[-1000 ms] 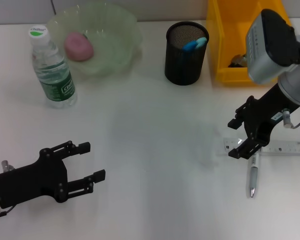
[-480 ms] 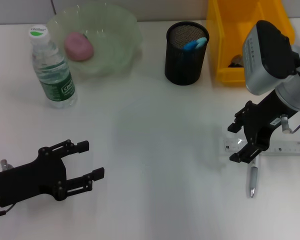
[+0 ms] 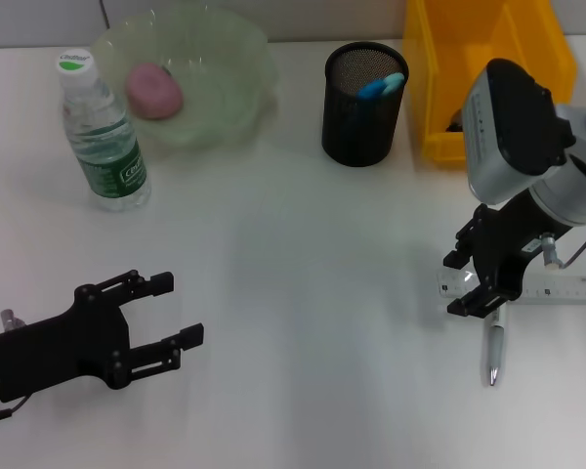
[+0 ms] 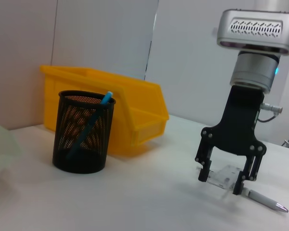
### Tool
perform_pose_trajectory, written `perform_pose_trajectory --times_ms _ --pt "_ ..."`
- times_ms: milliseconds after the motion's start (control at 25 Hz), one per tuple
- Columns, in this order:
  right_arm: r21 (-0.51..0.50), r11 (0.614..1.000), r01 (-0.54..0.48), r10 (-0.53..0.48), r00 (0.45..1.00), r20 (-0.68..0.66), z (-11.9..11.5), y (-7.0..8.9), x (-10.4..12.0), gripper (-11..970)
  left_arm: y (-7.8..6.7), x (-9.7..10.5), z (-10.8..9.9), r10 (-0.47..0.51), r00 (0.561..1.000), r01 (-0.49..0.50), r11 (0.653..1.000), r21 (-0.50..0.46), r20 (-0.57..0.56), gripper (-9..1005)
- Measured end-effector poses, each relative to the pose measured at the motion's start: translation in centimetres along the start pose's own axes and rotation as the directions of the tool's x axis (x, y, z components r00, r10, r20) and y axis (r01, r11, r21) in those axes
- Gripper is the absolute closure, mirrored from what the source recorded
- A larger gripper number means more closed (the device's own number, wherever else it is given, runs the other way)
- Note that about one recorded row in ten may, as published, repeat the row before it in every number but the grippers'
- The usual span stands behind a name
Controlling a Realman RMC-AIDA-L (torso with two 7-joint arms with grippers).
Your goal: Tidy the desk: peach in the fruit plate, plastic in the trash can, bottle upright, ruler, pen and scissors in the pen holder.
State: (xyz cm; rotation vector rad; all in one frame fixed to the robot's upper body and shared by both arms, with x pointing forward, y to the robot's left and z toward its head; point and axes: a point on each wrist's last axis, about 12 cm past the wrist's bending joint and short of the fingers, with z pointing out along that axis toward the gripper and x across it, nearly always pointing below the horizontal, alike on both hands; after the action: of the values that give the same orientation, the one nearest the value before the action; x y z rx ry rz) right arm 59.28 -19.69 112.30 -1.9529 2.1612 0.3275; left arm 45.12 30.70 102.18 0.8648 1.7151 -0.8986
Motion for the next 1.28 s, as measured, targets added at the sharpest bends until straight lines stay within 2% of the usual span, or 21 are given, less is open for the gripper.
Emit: perform_pose_trajectory --times_ms 40,240,880,1120,1280 --pt "0.002 1.0 0.003 -0.003 1.0 -0.002 0.1 0.0 0.0 338 0.0 0.0 0.0 0.0 1.0 0.0 1.0 -0.001 0.001 210" --pt "0.004 1.0 0.011 -0.011 1.0 -0.006 0.2 0.0 -0.2 337 0.0 0.0 -0.1 -0.002 1.0 0.002 1.0 -0.004 0.005 210" --pt "0.008 1.0 0.005 -0.005 1.0 0.024 -0.2 0.0 -0.5 579 0.0 0.0 -0.4 -0.005 1.0 0.005 1.0 -0.008 0.011 210" --pt "0.008 0.999 -0.043 0.041 0.987 0.157 -3.8 -0.4 -1.3 579 0.0 0.0 -0.4 -0.005 1.0 0.005 1.0 -0.006 0.012 210" --pt "0.015 0.995 -0.096 0.087 0.95 0.3 -6.7 -0.9 -1.8 579 0.0 -0.1 -0.3 -0.003 1.0 0.003 1.0 -0.004 0.013 210"
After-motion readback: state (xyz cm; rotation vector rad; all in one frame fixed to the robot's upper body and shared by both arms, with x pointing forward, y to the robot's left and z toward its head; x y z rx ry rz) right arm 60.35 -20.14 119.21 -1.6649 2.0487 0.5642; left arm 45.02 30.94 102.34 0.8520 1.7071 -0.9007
